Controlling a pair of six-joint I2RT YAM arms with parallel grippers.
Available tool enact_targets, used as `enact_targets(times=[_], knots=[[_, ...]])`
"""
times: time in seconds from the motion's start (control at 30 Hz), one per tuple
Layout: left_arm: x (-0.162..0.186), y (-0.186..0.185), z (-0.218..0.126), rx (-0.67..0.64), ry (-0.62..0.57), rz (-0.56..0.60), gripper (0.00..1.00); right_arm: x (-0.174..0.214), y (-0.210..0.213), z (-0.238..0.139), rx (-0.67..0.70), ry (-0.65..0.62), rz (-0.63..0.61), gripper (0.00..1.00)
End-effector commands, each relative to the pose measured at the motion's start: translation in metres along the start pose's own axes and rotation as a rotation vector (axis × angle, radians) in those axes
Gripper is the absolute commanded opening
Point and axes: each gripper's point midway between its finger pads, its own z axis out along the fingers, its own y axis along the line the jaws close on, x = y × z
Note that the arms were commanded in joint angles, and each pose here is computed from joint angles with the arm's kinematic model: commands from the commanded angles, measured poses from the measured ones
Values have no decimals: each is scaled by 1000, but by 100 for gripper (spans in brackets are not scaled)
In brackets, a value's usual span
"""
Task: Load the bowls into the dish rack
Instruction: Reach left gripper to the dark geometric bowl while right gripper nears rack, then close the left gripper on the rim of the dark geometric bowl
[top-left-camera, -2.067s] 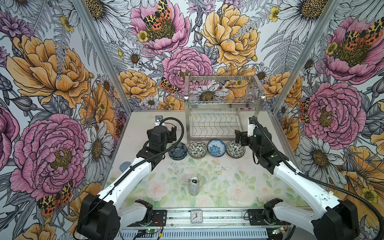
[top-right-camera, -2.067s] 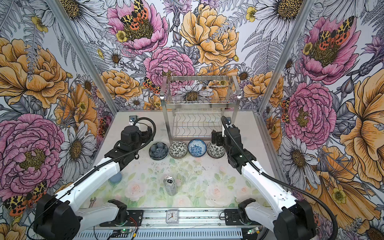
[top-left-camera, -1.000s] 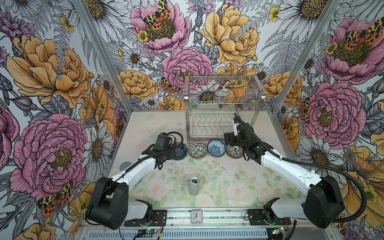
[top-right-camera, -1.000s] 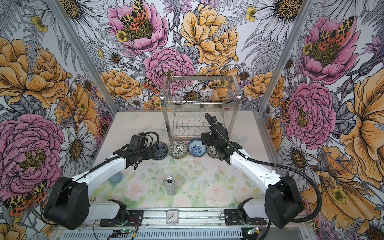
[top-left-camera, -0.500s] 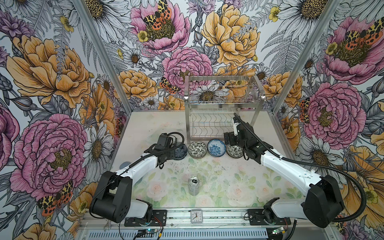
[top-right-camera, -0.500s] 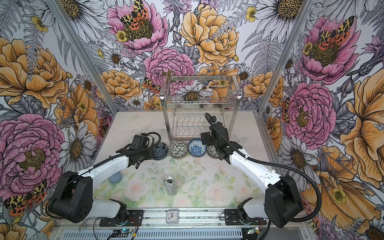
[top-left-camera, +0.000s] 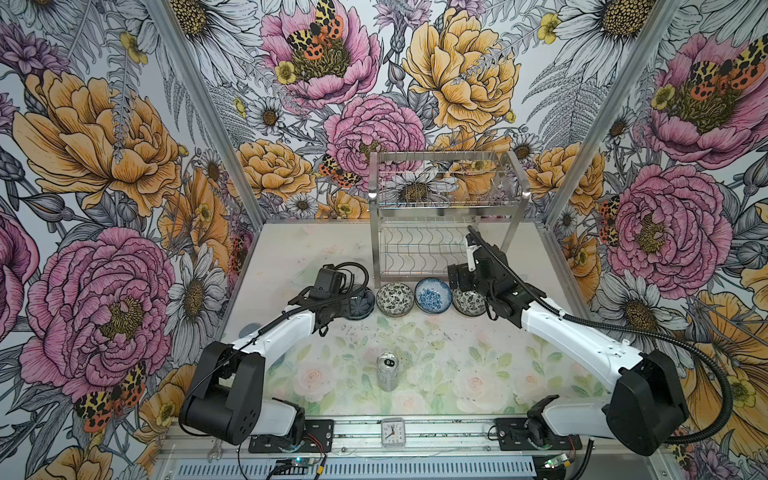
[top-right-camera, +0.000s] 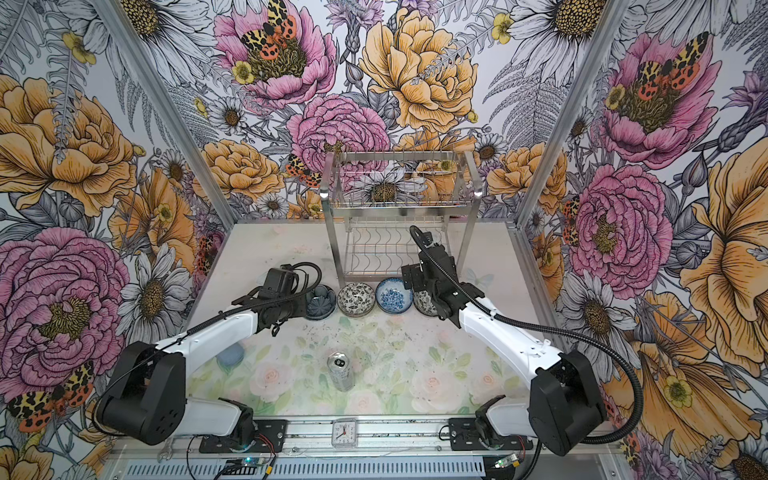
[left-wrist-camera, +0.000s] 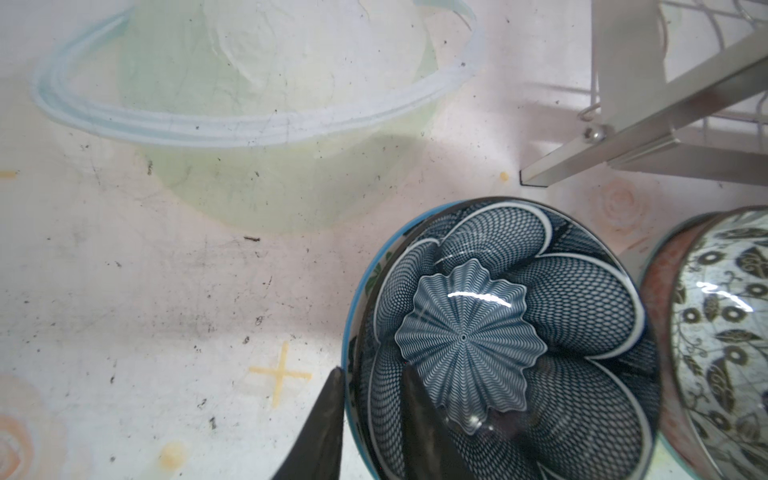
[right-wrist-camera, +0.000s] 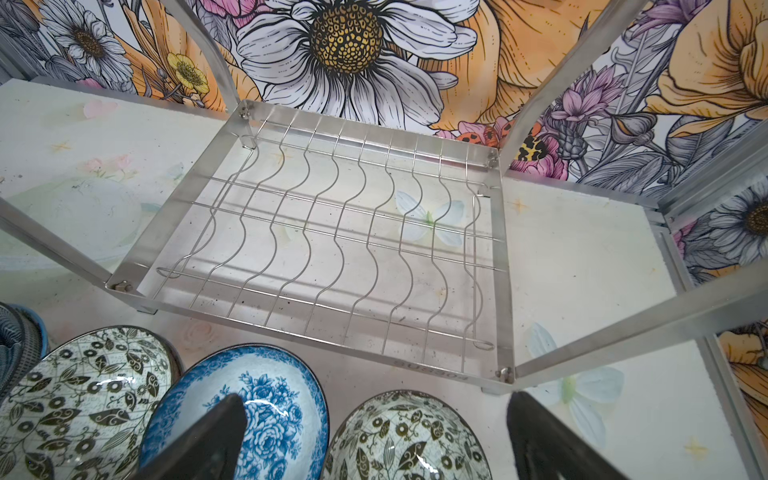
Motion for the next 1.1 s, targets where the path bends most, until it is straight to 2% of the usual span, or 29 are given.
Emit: enact_targets(times=[0.0,0.47,0.7,1.07], knots=[[-18,2,-1,-16,-50,-8,22,-7,-1,0,15,-17,2,100],[-15,3,4,-21,-35,-6,14,-4,-2,-1,19,-13,-1,100],[-19,5,-1,-28,-50,-7,4,-4,-3,-1,21,-12,-4,100],[-29,14,-18,-60,-93,-9,0,-2,-2,-1,20,-7,-5,100]])
